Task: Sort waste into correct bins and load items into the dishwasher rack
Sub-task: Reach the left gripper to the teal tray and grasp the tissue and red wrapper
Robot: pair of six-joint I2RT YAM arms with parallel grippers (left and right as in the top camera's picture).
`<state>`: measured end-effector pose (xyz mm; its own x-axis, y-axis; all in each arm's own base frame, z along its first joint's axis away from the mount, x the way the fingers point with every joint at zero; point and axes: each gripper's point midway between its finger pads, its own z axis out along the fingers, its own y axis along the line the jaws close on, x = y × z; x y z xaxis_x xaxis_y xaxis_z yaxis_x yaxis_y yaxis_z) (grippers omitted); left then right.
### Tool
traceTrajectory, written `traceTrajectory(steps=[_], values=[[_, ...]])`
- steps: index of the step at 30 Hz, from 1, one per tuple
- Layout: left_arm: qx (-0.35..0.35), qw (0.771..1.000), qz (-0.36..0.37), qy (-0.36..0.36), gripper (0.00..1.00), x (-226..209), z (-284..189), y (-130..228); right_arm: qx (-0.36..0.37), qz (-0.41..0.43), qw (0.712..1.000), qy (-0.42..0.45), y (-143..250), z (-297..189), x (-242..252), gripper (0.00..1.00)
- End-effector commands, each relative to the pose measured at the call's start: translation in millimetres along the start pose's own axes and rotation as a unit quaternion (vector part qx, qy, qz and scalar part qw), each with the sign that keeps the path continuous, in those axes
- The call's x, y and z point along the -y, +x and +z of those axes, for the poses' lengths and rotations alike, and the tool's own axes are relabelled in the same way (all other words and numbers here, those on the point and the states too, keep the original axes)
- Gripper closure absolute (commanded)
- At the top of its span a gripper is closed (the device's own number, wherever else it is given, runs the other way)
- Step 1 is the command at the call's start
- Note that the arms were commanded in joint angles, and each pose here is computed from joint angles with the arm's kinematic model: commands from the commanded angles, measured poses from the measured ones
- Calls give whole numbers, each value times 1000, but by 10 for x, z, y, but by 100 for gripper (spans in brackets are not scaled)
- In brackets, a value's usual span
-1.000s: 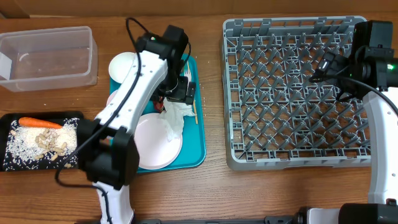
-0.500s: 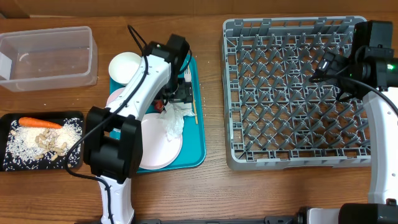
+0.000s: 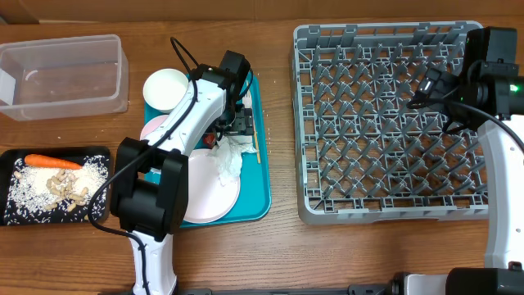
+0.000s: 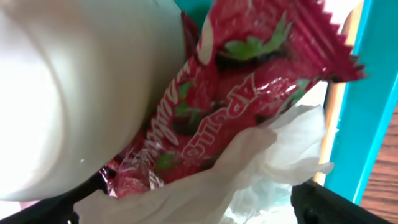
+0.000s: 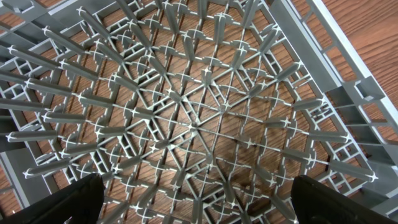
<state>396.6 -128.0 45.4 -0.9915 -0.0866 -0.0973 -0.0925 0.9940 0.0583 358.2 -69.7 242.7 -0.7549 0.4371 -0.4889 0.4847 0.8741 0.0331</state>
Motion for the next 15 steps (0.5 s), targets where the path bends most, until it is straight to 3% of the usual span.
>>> traceTrajectory(steps=[1,9,15], values=[[-4,1000,5,-11,15,-46,63,12,3,2,1000,-2,-19,-8,-2,0],[-17,1000,7,-18,16,-88,197,121,3,2,1000,-2,-19,-8,-2,0],[-20,1000,15,-19,42,-97,240,152,3,2,1000,-2,-20,-8,-1,0]])
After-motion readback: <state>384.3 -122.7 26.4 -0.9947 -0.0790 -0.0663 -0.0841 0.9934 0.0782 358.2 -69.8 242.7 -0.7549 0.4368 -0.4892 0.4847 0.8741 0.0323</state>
